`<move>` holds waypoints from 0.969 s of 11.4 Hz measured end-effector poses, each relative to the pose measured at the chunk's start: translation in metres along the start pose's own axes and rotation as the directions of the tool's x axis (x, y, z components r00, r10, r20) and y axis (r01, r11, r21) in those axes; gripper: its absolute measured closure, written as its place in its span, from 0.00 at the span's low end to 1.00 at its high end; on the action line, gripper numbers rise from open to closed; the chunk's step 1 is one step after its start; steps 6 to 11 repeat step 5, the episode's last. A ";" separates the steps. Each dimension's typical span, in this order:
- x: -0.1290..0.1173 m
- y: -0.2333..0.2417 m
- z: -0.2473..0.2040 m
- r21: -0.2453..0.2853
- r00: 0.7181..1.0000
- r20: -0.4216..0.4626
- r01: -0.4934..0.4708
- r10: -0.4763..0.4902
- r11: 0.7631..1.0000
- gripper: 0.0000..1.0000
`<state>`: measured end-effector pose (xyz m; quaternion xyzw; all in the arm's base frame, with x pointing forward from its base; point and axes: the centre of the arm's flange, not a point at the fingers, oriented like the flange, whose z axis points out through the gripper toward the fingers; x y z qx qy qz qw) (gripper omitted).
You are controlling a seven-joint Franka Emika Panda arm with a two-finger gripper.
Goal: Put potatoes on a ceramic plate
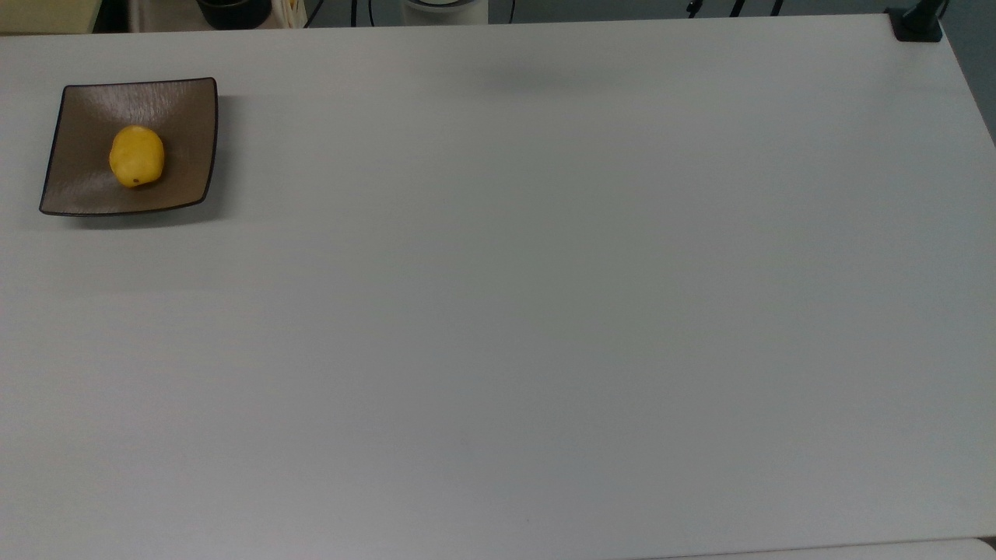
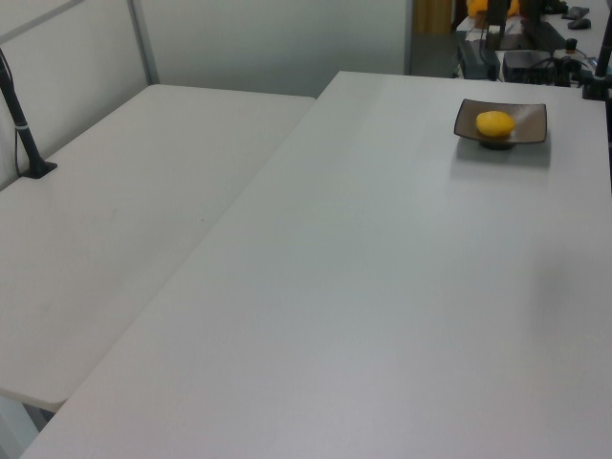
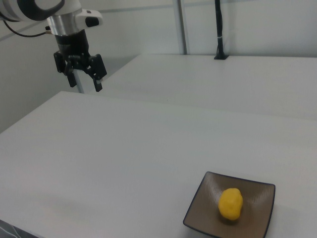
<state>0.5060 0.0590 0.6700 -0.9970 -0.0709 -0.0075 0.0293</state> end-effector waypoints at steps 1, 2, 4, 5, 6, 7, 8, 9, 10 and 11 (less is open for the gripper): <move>0.005 -0.004 0.008 0.000 1.000 -0.014 0.007 -0.007 1.000 0.00; 0.012 -0.002 0.014 -0.001 0.999 -0.044 0.007 -0.008 1.000 0.00; 0.023 0.015 0.025 -0.007 0.996 -0.069 0.055 -0.055 0.998 0.00; 0.025 0.024 0.027 -0.008 0.995 -0.069 0.075 -0.075 0.997 0.00; 0.025 0.024 0.027 -0.008 0.995 -0.069 0.075 -0.075 0.997 0.00; 0.025 0.024 0.027 -0.008 0.995 -0.069 0.075 -0.075 0.997 0.00; 0.025 0.024 0.027 -0.008 0.995 -0.069 0.075 -0.075 0.997 0.00; 0.025 0.024 0.027 -0.008 0.995 -0.069 0.075 -0.075 0.997 0.00; 0.025 0.024 0.027 -0.008 0.995 -0.069 0.075 -0.075 0.997 0.00; 0.025 0.024 0.027 -0.008 0.995 -0.069 0.075 -0.075 0.997 0.00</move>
